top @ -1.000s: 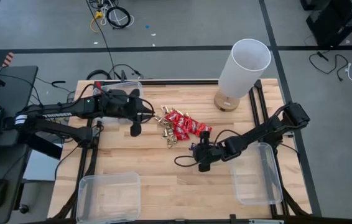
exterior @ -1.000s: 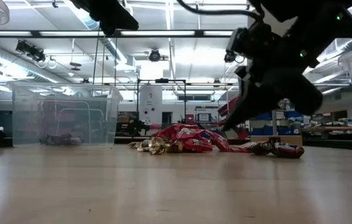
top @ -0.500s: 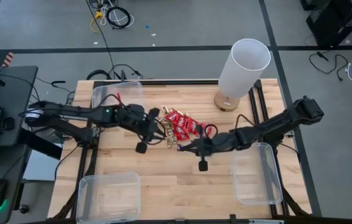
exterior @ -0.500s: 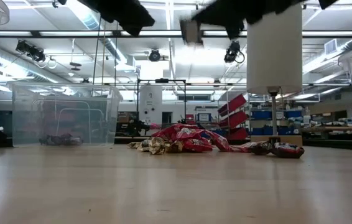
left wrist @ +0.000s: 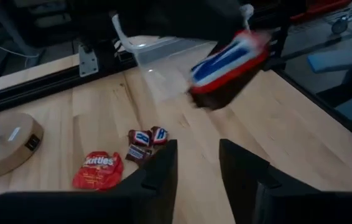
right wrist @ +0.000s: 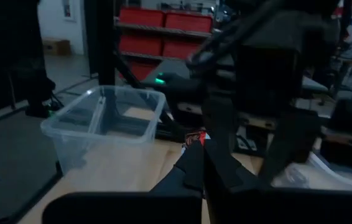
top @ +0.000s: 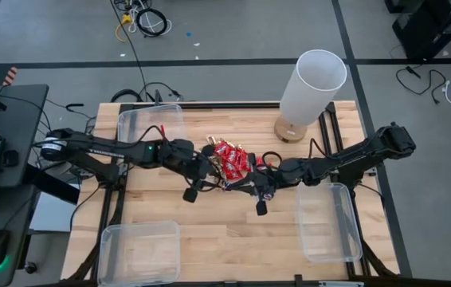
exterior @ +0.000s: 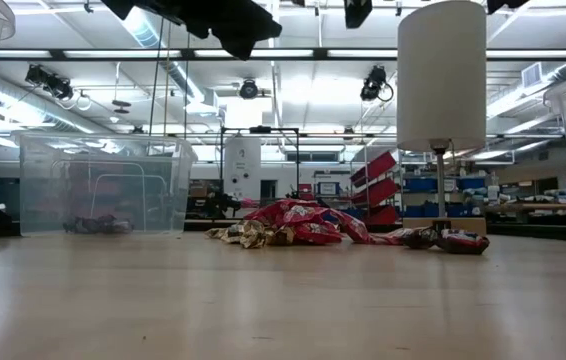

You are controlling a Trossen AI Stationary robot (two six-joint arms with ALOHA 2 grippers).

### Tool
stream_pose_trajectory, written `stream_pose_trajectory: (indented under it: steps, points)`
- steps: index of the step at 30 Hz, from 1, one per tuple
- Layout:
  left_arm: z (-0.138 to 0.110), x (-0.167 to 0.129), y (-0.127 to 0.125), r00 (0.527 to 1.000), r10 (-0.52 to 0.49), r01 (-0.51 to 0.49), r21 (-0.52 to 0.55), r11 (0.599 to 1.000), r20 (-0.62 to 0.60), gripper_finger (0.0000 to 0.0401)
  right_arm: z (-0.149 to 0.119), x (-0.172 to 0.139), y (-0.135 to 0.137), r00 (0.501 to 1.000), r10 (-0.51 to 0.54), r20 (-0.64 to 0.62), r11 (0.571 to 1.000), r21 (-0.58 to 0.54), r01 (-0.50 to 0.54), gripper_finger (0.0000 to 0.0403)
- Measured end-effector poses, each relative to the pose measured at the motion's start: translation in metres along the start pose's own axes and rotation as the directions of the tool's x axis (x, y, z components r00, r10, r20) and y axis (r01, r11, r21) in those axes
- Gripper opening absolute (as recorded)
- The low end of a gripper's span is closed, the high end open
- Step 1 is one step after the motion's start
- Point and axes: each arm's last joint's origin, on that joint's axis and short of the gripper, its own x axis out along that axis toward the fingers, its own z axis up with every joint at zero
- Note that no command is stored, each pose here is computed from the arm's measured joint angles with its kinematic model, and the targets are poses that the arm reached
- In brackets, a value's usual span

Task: Sort candy
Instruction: Put the brown chocolate into the top left transparent bin

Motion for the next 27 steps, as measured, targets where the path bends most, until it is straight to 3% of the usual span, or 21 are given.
stream_pose_trajectory:
  steps: [10,27]
  points:
    - [0.006,0.000,0.002,0.998,0.020,-0.021,0.013,1.000,0.058,0.0190,0.002,0.000,-0.008,1.000,0.018,0.025,1.000,0.018,-0.019,0.0000]
    - [0.007,0.000,0.001,0.998,0.009,-0.010,0.005,1.000,0.070,0.0193,-0.001,0.001,-0.020,1.000,-0.019,0.001,1.000,0.014,0.019,0.0000]
